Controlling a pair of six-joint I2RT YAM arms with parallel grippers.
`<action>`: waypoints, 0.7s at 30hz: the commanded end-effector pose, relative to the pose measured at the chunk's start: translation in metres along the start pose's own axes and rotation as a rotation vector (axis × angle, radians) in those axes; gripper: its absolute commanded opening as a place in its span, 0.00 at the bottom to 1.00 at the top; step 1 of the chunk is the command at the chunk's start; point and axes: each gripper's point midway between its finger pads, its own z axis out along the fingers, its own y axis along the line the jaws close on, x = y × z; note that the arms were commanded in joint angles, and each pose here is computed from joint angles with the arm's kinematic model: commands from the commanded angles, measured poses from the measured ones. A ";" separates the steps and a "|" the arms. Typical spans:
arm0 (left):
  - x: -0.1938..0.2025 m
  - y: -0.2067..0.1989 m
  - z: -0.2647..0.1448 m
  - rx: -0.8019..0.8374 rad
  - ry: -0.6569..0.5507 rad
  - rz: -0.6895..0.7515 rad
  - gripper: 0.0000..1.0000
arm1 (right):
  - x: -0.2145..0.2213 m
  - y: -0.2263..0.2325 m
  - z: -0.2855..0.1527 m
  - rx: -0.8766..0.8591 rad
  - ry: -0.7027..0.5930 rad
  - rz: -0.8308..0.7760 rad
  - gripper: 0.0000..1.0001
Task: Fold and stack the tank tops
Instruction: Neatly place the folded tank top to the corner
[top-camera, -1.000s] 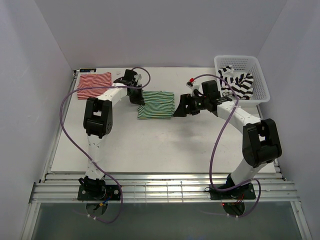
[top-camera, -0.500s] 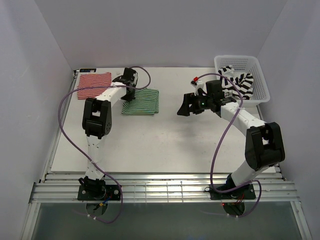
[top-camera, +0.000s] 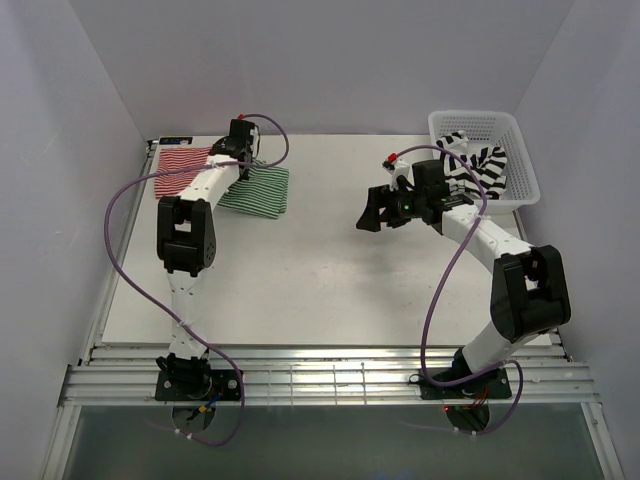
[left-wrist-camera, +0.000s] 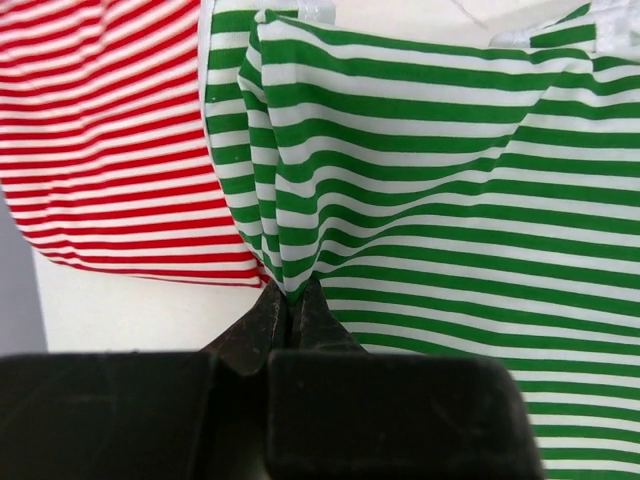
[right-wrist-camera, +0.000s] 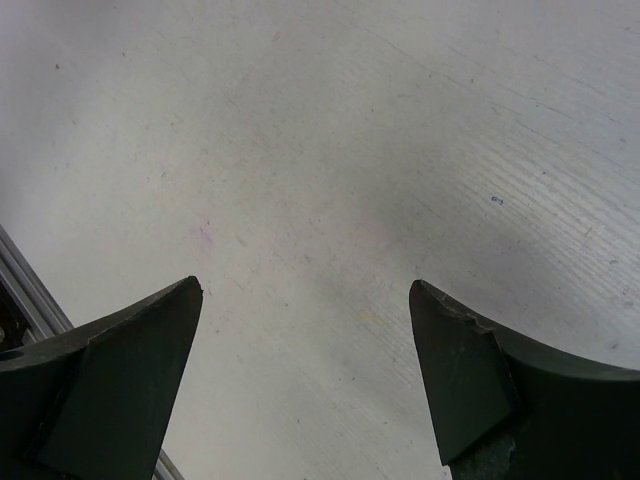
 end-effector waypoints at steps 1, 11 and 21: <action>-0.061 0.055 -0.049 -0.113 -0.164 -0.039 0.00 | -0.011 -0.001 -0.009 0.020 -0.036 -0.033 0.90; -0.094 0.089 -0.073 -0.148 -0.276 -0.038 0.00 | -0.012 -0.003 -0.010 0.024 -0.038 -0.032 0.90; -0.117 0.111 -0.096 -0.200 -0.348 -0.050 0.00 | -0.011 -0.001 -0.012 0.023 -0.041 -0.031 0.90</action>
